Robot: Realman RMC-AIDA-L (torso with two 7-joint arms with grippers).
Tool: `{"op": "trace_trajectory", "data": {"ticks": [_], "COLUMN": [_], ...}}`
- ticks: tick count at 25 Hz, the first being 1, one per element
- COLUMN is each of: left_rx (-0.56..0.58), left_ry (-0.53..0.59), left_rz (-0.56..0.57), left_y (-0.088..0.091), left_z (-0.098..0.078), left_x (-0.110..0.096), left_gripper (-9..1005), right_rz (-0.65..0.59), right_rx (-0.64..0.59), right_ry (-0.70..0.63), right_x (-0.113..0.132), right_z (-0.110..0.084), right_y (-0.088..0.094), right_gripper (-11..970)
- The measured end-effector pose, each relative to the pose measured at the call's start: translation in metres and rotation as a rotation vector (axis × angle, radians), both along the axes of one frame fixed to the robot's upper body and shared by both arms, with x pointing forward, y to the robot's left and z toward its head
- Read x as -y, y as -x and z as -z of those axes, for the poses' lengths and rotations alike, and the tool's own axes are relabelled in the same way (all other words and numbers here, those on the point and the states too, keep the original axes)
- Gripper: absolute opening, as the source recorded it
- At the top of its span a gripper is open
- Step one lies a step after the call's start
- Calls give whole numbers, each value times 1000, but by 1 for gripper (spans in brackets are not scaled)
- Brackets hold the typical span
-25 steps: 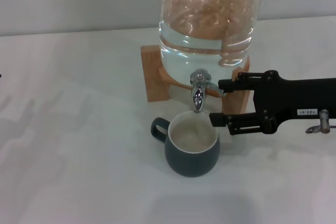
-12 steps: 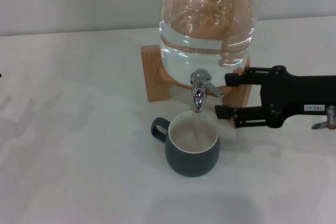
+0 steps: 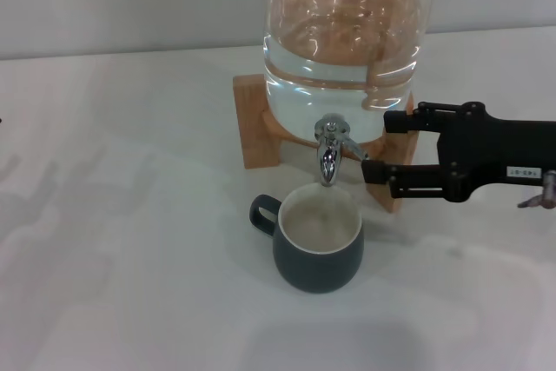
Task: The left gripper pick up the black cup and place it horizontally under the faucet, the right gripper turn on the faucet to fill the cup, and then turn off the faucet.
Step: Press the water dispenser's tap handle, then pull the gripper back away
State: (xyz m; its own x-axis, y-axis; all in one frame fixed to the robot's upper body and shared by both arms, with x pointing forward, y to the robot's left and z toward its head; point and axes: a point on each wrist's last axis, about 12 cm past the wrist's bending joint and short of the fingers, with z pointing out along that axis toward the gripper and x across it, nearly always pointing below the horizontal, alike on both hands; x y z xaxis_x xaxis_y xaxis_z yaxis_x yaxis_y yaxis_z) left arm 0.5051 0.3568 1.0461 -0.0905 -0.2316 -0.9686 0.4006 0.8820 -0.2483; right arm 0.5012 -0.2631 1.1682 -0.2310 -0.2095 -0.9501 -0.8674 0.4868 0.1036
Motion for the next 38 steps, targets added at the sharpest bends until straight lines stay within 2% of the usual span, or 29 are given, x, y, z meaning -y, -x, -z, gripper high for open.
{"op": "trace_trajectory", "data": {"ticks": [13, 20, 38], "left_rx": [14, 20, 21], "left_ry": [-12, -34, -37], "left_rz": [1, 3, 1], "left_y": [-6, -9, -8], "left_z": [-5, -7, -7], "left_x": [-3, -3, -4], "left_gripper": [644, 643, 643], "right_rz": [85, 136, 193], "right_rx": [27, 52, 55], "right_ry": [102, 104, 101], "right_x": [-27, -35, -34], "right_z": [-2, -2, 4], "right_y": [19, 29, 24], "right_gripper": [778, 778, 777]}}
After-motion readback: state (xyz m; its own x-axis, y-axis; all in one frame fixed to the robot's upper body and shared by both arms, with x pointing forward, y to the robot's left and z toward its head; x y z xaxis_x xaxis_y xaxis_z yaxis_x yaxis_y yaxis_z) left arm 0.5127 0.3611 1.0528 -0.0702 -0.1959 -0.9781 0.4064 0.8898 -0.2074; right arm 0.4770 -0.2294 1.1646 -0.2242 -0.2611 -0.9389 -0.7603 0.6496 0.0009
